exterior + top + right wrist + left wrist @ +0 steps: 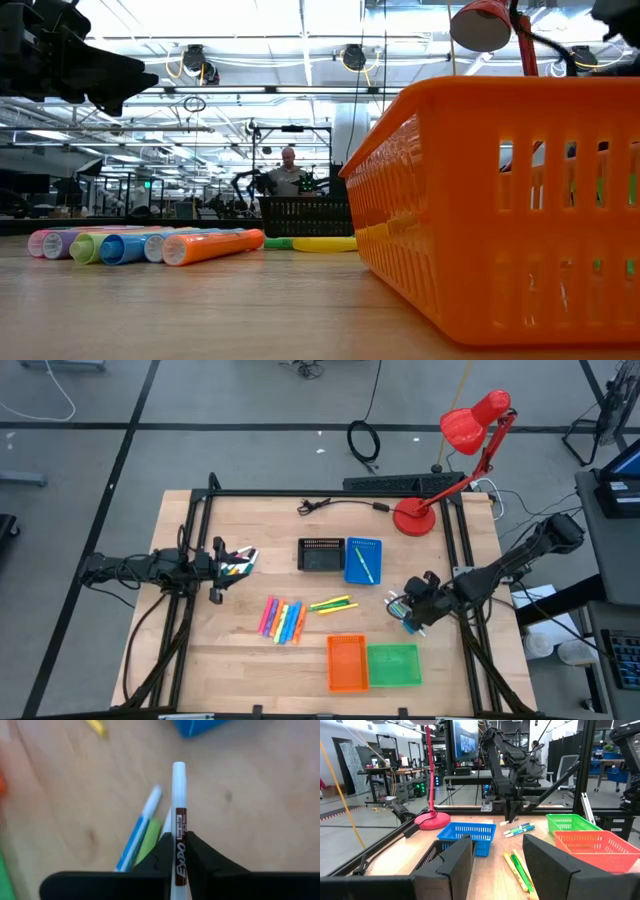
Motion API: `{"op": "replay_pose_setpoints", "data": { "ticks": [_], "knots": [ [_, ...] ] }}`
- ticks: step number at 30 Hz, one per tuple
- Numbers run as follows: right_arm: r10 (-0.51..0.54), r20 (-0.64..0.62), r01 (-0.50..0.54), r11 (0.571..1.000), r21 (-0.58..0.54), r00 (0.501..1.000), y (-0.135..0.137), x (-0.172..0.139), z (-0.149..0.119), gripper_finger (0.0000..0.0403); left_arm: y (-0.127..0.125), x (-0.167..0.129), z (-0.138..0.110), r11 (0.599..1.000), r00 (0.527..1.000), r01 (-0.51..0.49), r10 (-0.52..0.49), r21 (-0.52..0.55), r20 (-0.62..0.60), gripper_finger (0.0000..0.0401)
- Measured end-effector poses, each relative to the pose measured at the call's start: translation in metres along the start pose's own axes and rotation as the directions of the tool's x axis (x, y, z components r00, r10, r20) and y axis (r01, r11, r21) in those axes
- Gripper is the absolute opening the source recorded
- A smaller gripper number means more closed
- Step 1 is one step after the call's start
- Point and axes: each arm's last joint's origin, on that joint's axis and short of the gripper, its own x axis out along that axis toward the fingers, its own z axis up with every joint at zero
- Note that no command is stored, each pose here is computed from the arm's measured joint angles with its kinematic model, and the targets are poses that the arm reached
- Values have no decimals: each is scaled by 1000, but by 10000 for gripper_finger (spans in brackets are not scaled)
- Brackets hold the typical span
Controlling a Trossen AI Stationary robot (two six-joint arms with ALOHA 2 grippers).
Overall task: Pick & Place Markers
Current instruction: Put the brown marker pen into the blue bin
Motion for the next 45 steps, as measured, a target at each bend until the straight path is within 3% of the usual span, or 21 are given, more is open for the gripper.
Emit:
{"op": "replay_pose_setpoints", "data": {
  "ticks": [7, 15, 22, 28, 34, 37, 45],
  "knots": [
    [146, 206, -137, 989, -58, 967, 13, -11, 17, 22, 0, 0, 0, 1000, 1000, 0, 0, 0, 0, 182],
    [257, 457, -212, 966, -148, 851, 33, -15, 44, 23, 0, 0, 0, 1000, 1000, 0, 0, 0, 0, 182],
    [214, 595, -192, 976, -101, 774, 35, 3, 72, 22, 0, 0, 0, 1000, 1000, 0, 0, 0, 1, 182],
    [155, 717, -179, 983, -43, 680, 27, 10, 98, 24, 0, 0, 0, 1000, 1000, 0, 0, 0, 0, 182],
    [5, 715, -140, 981, 131, 700, 8, 20, 107, 21, 0, 0, 0, 1000, 1000, 0, 0, 0, 1, 182],
    [-36, 664, -94, 983, 159, 747, 3, 31, 104, 22, 0, 0, 0, 1000, 1000, 0, 0, 0, 0, 182],
    [-100, 615, -19, 983, 184, 783, -6, 47, 103, 23, 0, 0, 0, 1000, 1000, 0, 0, 0, 0, 182]
  ]
}}
